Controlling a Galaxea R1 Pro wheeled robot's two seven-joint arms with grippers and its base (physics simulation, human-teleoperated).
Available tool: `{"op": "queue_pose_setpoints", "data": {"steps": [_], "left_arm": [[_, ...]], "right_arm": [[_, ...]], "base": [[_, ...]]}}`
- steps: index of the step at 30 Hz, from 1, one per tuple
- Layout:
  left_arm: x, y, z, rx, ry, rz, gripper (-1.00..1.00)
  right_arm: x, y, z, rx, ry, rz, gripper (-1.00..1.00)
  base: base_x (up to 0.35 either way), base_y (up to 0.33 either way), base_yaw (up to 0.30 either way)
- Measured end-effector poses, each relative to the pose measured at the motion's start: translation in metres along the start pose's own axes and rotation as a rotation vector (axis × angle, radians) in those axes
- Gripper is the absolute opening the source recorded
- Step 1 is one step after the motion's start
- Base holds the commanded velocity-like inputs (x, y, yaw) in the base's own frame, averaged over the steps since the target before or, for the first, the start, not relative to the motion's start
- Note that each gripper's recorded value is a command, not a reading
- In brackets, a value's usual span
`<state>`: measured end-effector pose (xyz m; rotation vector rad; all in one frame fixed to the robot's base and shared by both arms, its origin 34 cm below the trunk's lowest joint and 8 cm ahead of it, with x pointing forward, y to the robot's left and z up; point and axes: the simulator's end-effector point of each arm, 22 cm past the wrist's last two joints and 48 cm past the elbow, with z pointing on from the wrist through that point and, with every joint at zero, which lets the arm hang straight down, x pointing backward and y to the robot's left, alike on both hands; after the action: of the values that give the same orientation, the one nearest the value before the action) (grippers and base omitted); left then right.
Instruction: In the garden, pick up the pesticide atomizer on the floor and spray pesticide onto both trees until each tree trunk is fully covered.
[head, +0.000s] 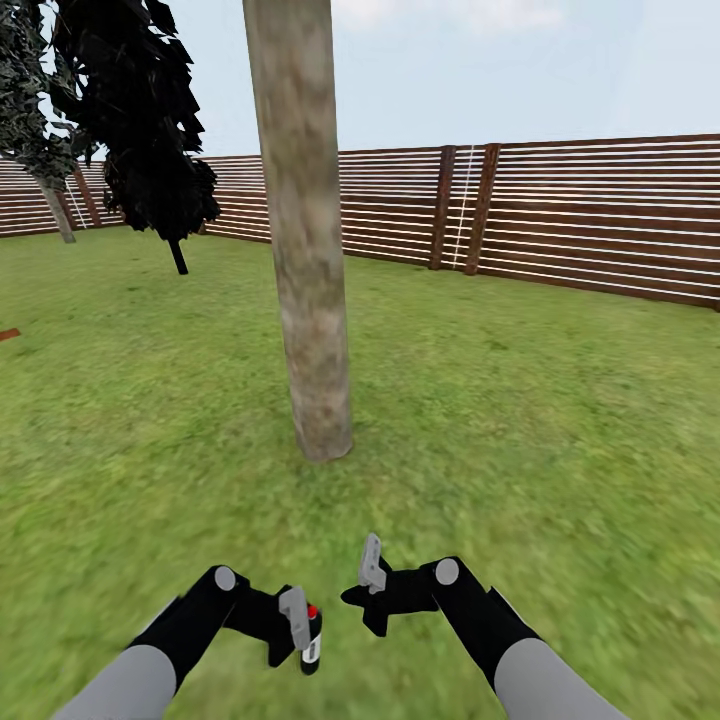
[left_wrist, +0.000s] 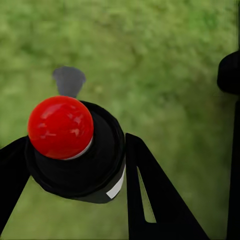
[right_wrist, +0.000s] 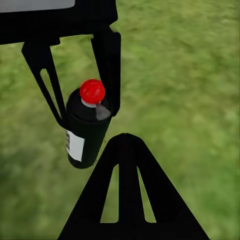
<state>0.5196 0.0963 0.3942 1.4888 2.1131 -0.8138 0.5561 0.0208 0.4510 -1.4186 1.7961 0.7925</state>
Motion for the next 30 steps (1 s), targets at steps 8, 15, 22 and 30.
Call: {"op": "queue_pose_setpoints", "data": {"steps": [8,15,22,30], "left_arm": [[-0.022,-0.004,0.009,0.009,-0.027,0.017,-1.0],[-0.036,-0.005,0.012,0.009,-0.047,0.027,-1.0],[-0.04,-0.006,0.014,0.01,-0.057,0.028,-1.0],[-0.046,-0.009,0.017,0.015,-0.067,0.03,-1.0]], "right_arm": [[0.0,0.0,0.0,0.0,0.0,0.0,-1.0],[0.0,0.0,0.0,0.0,0.0,0.0,-1.0],[0.0,0.0,0.0,0.0,0.0,0.0,-1.0],[-0.001,0.0,0.0,0.0,-0.001,-0.001,-1.0]], "base": [[0.0,0.0,0.0],[0.0,0.0,0.0],[0.0,0.0,0.0],[0.0,0.0,0.0]]}}
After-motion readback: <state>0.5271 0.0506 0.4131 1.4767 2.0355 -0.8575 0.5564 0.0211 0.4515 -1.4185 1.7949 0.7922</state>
